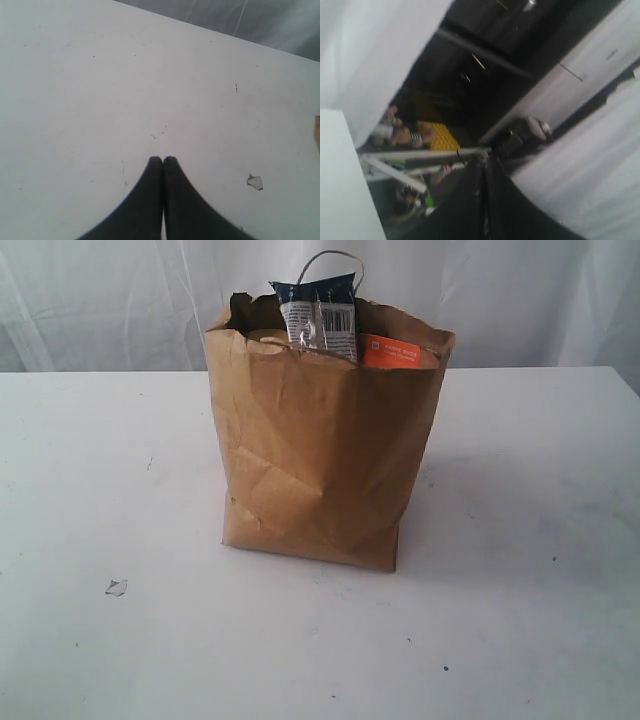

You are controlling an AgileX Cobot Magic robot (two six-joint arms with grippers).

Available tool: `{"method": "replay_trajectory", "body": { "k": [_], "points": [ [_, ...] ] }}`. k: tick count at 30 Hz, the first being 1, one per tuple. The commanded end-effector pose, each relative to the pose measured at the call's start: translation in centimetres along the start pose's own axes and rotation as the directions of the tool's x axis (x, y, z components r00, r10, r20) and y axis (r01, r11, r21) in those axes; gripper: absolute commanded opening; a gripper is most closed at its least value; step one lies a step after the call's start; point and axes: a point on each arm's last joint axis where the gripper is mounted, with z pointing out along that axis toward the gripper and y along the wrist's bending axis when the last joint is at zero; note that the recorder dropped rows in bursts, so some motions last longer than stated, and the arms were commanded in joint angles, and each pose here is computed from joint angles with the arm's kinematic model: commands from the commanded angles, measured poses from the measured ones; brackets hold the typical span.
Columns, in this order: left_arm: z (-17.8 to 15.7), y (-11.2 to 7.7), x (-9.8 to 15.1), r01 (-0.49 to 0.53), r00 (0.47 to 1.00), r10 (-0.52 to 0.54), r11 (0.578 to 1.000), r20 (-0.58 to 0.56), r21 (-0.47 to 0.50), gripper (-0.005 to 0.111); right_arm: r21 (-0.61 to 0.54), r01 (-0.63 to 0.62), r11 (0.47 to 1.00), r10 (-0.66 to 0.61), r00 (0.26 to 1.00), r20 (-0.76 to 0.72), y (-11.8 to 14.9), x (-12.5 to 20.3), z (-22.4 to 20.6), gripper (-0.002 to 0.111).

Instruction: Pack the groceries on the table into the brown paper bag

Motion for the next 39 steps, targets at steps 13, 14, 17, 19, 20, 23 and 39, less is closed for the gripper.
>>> {"method": "replay_trajectory", "body": {
  "k": [13, 14, 17, 19, 20, 23, 39],
  "points": [
    [0.0, 0.1, 0.1, -0.001, 1.0, 0.001, 1.0, 0.002, -0.004, 0.0, -0.265, -0.903, -0.338, 0.933, -0.359, 0.033, -11.2, 3.3, -2.0, 0.0],
    [0.0, 0.1, 0.1, -0.001, 1.0, 0.001, 1.0, 0.002, -0.004, 0.0, -0.365, -0.9, -0.239, 0.953, -0.289, 0.088, -12.0, 2.5, -2.5, 0.0],
    [0.0, 0.1, 0.1, -0.001, 1.0, 0.001, 1.0, 0.002, -0.004, 0.0, -0.613, -0.684, 0.395, 0.89, 0.12, 0.44, -13.4, -1.1, -5.8, 0.0],
    [0.0, 0.1, 0.1, -0.001, 1.0, 0.001, 1.0, 0.002, -0.004, 0.0, -0.604, -0.389, 0.696, 0.718, 0.362, 0.595, -13.5, -3.1, -8.0, 0.0],
    [0.0, 0.1, 0.1, -0.001, 1.0, 0.001, 1.0, 0.002, -0.004, 0.0, -0.59, -0.291, 0.753, 0.653, 0.446, 0.613, -13.8, -3.8, -8.6, 0.0],
    [0.0, 0.1, 0.1, -0.001, 1.0, 0.001, 1.0, 0.002, -0.004, 0.0, -0.565, 0.031, 0.824, 0.36, 0.742, 0.566, -12.3, -4.0, -8.3, 0.0],
    [0.0, 0.1, 0.1, -0.001, 1.0, 0.001, 1.0, 0.002, -0.004, 0.0, -0.646, -0.279, 0.711, 0.609, 0.704, 0.366, -6.9, 11.1, -9.7, 0.0]
  ]
}}
